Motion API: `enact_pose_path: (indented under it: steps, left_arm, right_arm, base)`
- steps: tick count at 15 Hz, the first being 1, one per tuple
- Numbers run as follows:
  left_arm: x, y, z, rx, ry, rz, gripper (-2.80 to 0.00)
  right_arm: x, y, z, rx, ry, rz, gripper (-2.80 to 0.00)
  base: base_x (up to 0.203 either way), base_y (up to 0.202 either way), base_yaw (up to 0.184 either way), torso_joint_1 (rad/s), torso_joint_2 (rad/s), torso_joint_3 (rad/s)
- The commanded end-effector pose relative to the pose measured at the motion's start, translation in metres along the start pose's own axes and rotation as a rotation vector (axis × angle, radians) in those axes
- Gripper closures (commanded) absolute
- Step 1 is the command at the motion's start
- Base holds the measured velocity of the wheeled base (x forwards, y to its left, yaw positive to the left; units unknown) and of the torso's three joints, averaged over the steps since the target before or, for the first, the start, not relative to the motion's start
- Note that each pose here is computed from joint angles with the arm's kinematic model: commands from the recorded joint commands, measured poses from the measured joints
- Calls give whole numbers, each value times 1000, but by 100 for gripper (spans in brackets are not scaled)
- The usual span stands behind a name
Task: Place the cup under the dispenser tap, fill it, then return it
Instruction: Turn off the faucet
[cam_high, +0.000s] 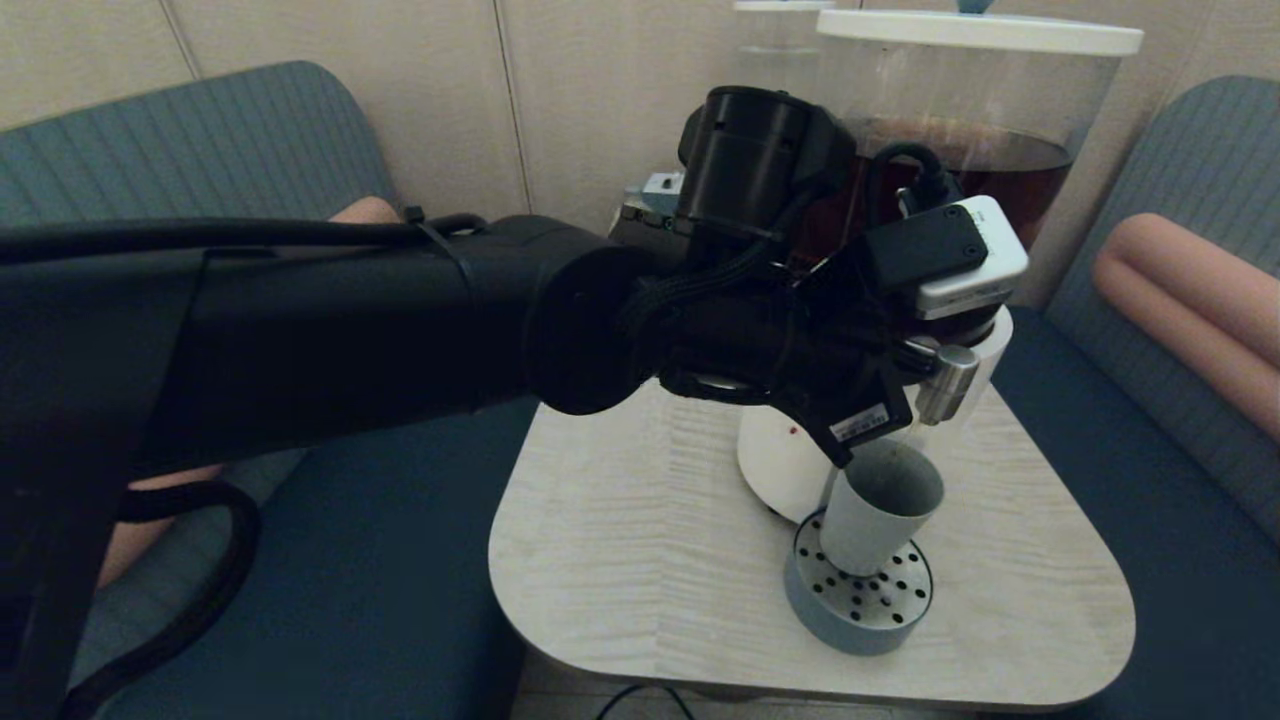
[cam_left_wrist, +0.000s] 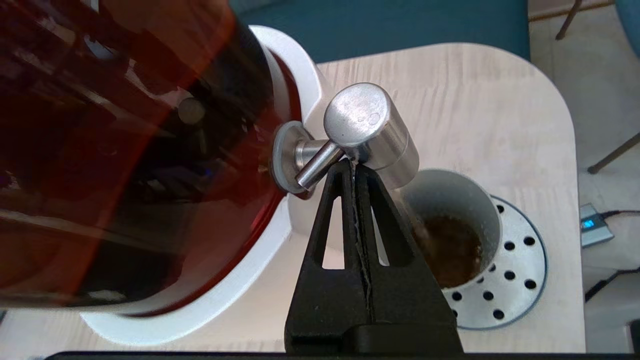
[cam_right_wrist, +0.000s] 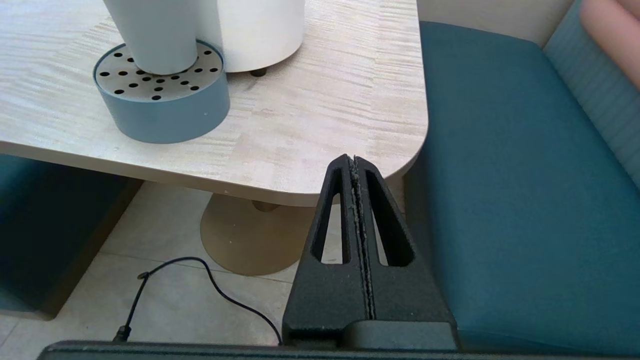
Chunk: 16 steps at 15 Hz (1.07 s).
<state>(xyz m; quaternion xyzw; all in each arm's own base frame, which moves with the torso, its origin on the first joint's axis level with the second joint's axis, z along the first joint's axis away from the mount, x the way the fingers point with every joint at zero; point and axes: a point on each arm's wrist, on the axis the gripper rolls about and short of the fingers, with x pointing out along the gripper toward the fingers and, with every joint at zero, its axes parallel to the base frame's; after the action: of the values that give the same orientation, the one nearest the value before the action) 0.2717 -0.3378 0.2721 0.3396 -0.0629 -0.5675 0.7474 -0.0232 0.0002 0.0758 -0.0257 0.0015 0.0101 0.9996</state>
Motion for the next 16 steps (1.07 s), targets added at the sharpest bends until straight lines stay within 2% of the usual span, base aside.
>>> enact_pose_path:
  steps: [1,5,12,16]
  left_arm:
    - [6,-1,-2,9,-13,0,0]
    - [11,-3,-6,52,-17,-3,0]
    - [9,-3,-5,65,-16,-4,0]
    - [-7,-6,-2,67,-1,-16,0]
  right_arm:
    - [0,0,0,-1,-1,1,0]
    - [0,0,0,-1,-2,1,0]
    - [0,0,0,-1,-2,1,0]
    - [0,0,0,-1,-1,1,0]
  base:
    - [0,0,0,0,0,0]
    - [0,0,0,0,0,0]
    - [0,0,0,0,0,0]
    - [0,0,0,0,0,0]
